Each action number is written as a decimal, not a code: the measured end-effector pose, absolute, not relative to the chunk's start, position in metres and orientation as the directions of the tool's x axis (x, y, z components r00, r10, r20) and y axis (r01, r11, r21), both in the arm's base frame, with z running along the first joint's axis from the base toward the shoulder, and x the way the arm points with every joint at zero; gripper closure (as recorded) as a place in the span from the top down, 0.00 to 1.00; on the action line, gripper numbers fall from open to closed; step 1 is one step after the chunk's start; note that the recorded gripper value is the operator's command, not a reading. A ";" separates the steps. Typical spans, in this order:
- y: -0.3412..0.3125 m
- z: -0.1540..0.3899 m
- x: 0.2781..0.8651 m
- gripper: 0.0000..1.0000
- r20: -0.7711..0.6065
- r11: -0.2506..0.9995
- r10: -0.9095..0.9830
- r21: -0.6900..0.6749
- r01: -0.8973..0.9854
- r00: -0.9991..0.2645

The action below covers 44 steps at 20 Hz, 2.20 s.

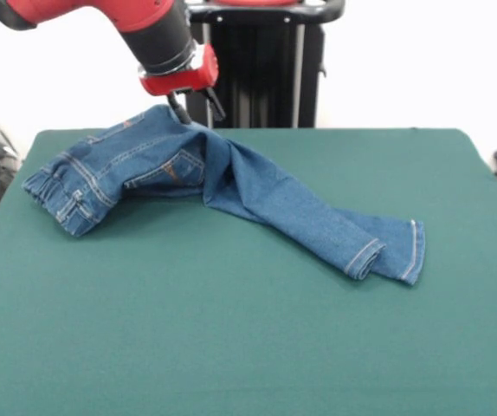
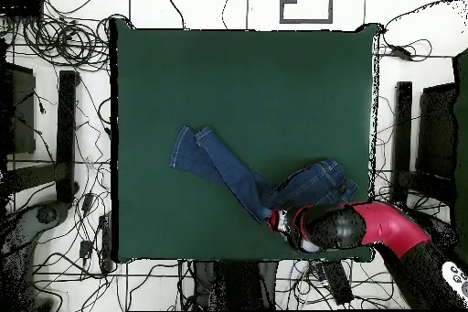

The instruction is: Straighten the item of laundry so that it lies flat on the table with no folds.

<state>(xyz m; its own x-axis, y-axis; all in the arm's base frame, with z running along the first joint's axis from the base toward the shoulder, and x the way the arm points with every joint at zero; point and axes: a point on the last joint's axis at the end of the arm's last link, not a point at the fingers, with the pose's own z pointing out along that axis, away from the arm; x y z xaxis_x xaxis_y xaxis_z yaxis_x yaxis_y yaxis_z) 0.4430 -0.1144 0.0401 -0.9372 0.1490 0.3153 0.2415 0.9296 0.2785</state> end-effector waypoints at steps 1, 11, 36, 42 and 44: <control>-0.114 0.041 0.444 1.00 0.317 0.929 0.148 0.280 0.242 -0.937; -0.127 0.071 0.467 1.00 0.361 0.933 0.155 0.253 0.257 -0.920; -0.124 0.044 0.474 1.00 0.346 0.944 0.095 0.268 0.195 -0.934; -0.111 0.027 0.466 1.00 0.361 0.935 0.066 0.303 0.184 -0.930; -0.106 0.022 0.463 1.00 0.365 0.933 0.055 0.314 0.178 -0.929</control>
